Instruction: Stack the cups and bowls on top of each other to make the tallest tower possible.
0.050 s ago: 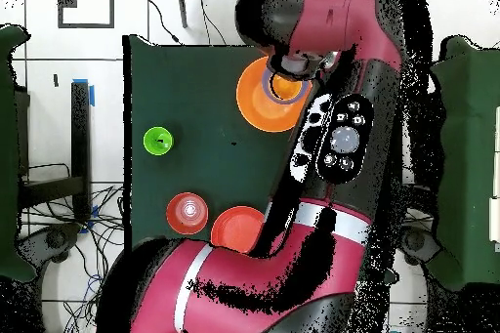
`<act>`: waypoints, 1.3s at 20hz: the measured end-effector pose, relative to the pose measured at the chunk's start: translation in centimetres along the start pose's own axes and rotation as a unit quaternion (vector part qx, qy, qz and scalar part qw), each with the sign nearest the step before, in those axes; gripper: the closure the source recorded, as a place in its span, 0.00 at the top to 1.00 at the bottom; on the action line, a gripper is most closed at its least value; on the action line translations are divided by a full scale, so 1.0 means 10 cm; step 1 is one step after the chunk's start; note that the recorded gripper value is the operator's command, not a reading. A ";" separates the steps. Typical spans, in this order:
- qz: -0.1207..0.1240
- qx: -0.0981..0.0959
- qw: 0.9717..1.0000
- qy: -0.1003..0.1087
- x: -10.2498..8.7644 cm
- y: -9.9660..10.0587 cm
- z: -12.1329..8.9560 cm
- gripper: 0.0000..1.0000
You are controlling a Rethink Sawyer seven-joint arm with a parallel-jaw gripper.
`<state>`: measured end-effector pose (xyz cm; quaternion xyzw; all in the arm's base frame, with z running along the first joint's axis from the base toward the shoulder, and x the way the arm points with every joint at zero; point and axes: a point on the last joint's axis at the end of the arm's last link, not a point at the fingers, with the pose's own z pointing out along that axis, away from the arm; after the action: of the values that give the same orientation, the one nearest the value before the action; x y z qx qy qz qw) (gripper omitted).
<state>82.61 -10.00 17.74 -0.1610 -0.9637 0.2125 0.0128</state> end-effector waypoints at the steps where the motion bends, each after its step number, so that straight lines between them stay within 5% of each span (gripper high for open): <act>1: 0.000 0.000 1.000 0.000 0.00 0.00 0.00 0.00; 26: -0.035 0.000 0.999 0.012 0.29 0.53 -0.05 0.00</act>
<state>81.53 -4.33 15.92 -0.1298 -0.9685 0.2100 0.0318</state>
